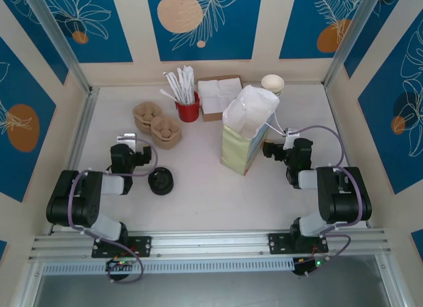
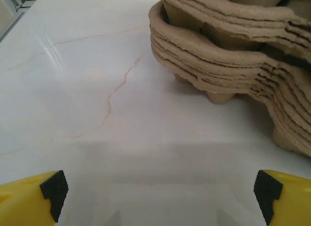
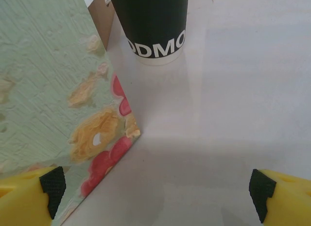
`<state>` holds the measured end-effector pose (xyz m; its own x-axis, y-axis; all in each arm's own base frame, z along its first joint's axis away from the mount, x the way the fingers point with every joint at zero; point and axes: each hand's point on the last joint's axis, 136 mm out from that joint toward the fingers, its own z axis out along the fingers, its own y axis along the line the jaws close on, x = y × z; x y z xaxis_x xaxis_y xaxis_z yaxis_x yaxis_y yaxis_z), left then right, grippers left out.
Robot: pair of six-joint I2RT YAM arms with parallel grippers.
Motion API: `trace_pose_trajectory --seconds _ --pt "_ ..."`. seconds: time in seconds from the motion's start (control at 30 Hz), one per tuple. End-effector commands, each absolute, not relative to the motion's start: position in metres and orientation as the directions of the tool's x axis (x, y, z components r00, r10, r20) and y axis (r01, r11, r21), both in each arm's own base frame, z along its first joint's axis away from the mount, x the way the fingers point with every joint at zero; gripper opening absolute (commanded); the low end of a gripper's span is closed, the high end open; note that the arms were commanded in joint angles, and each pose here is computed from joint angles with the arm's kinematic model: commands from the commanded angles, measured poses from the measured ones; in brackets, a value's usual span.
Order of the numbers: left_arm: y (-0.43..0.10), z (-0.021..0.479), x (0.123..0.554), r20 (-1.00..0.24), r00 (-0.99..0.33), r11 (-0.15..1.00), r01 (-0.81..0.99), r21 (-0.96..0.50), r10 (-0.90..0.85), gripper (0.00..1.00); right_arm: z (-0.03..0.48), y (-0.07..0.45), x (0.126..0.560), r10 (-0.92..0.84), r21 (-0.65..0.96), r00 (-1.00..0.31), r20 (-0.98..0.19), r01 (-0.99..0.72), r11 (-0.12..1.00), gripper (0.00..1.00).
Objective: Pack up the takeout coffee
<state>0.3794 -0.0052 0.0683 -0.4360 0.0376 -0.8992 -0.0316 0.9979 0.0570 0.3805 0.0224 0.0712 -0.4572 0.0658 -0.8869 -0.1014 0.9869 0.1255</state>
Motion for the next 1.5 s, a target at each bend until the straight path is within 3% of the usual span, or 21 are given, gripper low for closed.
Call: trace_pose_trajectory --seconds 0.0,0.87,1.1,1.27,1.47 --pt "-0.009 0.089 0.393 -0.931 -0.36 0.996 -0.027 0.083 0.068 0.99 0.094 0.029 0.396 0.079 0.137 -0.381 -0.921 -0.129 0.982 0.99" --pt "-0.009 0.094 0.392 -0.933 -0.354 0.996 -0.029 0.08 0.065 0.99 0.096 0.028 0.395 0.082 0.138 -0.374 -0.924 -0.124 0.983 0.99" --pt "0.003 0.14 0.377 -0.938 -0.345 0.993 -0.097 0.072 0.035 0.99 0.119 0.002 0.386 0.15 0.161 -0.371 -0.917 0.002 0.987 0.99" --pt "0.016 0.185 0.354 -0.944 -0.318 0.98 -0.196 -0.018 -0.081 0.99 0.13 -0.026 0.372 0.192 0.136 -0.431 -0.881 0.158 0.978 0.99" --pt "0.029 0.237 0.321 -0.905 -0.333 0.931 -0.331 -0.152 -0.266 0.99 0.159 -0.066 0.355 0.422 0.243 -0.445 -0.79 0.405 0.882 0.99"
